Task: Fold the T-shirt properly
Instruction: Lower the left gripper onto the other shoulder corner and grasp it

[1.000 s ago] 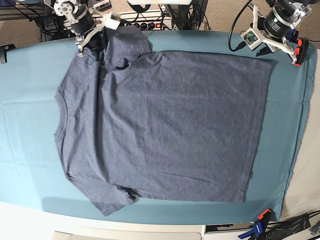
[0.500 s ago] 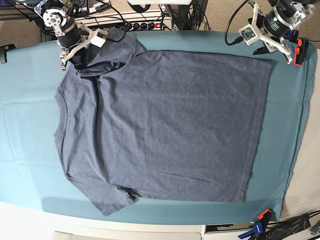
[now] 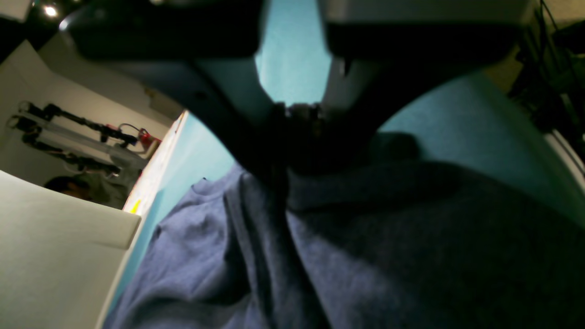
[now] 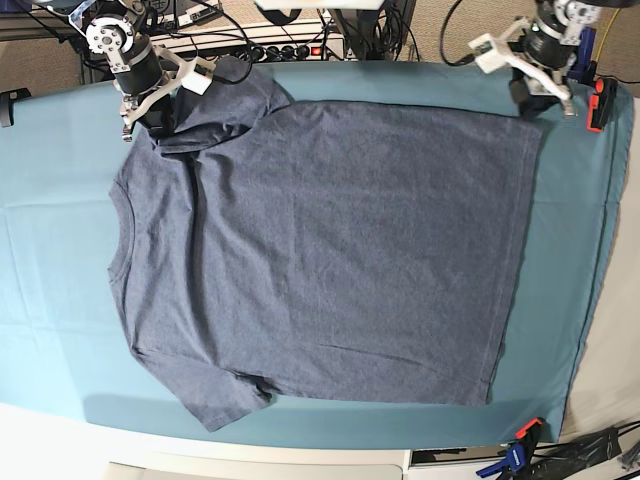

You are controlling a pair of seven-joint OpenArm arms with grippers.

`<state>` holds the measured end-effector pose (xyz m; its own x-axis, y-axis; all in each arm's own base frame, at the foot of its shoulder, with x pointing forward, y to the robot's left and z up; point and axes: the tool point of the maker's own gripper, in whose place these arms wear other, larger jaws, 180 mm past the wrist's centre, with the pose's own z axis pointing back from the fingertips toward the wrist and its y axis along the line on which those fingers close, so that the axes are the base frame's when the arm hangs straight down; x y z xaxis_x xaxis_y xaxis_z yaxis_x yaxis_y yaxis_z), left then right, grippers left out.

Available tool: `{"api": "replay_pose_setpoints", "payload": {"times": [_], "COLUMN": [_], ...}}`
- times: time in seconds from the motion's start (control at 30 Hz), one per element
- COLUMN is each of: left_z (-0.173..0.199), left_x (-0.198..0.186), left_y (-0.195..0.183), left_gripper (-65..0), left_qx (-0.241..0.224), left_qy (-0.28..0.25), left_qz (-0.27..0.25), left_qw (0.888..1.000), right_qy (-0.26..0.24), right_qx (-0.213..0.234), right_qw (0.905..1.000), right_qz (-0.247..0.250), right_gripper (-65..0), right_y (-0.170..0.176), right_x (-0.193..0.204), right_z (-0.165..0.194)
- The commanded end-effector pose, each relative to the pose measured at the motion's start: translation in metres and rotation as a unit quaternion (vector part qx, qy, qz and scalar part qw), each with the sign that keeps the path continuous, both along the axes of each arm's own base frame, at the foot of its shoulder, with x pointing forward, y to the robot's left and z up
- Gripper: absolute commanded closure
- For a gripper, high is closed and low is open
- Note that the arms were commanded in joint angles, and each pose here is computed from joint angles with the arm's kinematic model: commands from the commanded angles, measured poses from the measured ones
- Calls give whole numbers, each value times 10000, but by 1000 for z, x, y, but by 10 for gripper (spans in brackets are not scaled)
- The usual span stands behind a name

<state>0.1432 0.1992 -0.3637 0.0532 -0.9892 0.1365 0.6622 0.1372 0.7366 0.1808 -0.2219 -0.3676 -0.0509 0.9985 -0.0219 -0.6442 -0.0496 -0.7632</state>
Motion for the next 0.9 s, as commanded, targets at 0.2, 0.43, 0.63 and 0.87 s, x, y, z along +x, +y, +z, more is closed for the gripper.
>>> {"api": "replay_pose_setpoints", "payload": {"times": [0.2,0.43,0.63,0.87], "left_z": [-26,-45,-46,-48], "left_x": [5,14,14,17], "left_y": [-7,1,9,11], "left_gripper": [-217,-217,-217,-217], "left_qx": [161,395,492,348], "left_qy": [74,168,222,328], "left_qz": [-307,-437,-470,-326], "left_qw": [9994,9981,9974,9983], "right_qy": [-156,-158,-157,-155], "right_qx": [-10,-11,-3,-5], "right_qw": [9999,9999,9999,9999], "right_qz": [40,43,52,48], "right_gripper": [0,0,0,0], "right_y": [-1,-1,0,0], "right_x": [5,5,5,5], "right_z": [8,8,8,8]}}
